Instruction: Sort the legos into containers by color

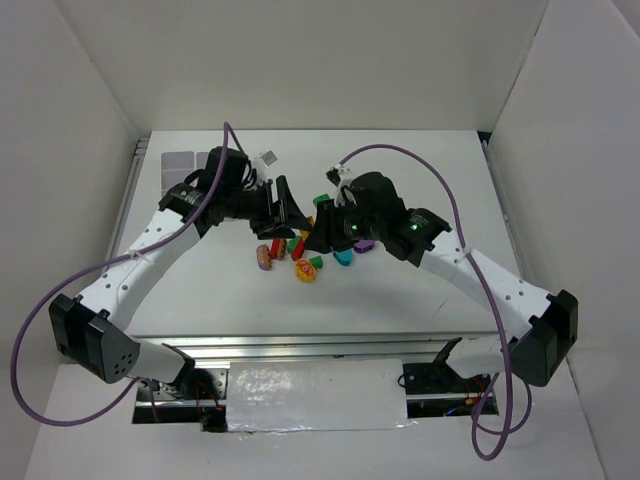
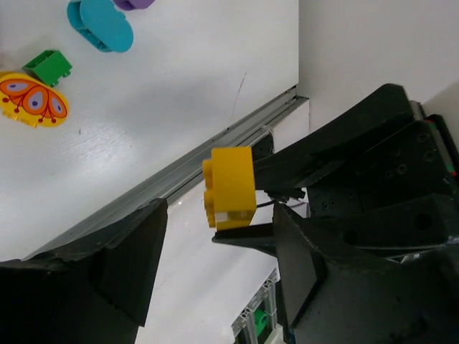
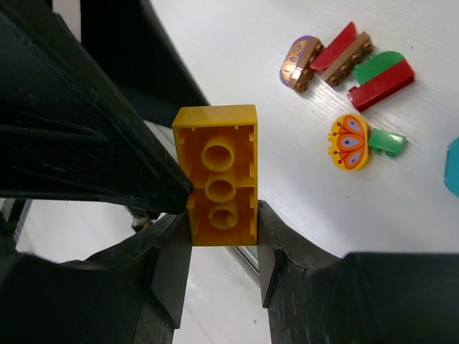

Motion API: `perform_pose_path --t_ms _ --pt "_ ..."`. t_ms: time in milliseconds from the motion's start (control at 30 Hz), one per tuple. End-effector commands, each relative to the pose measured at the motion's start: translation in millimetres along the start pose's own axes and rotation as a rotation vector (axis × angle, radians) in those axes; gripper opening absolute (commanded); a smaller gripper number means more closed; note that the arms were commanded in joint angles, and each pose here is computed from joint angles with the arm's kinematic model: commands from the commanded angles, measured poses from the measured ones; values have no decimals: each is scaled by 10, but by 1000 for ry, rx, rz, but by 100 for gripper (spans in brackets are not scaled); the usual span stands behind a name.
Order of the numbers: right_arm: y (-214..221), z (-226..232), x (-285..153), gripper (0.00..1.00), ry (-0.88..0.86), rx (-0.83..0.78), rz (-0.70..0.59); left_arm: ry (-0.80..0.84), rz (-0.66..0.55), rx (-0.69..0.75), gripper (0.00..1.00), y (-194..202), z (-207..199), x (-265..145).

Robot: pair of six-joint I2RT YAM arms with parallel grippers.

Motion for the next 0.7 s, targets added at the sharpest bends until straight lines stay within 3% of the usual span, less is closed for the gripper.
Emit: perform_pose_path --t_ms 0,233,633,667 --pt "-163 39 -143 2 44 -20 -87 -8 6 9 70 -4 -31 -30" --pt "-177 174 -150 2 -70 -71 -83 6 32 6 54 -14 0 56" --pt "-166 224 -98 2 -114 -111 -53 -17 15 37 53 -121 -43 87" --pt "-154 222 -93 2 -116 -115 -45 -14 8 45 42 -134 -62 87"
Point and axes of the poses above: each gripper's point midway between its finger pads, its own x axis out along the fingers, its own z axis along the line the jaws close on, y = z × x, the point moved 5 cm from there along -x, back along the fingers, and after that the axes turned 10 degrees about -x, right-handed, at the moved point
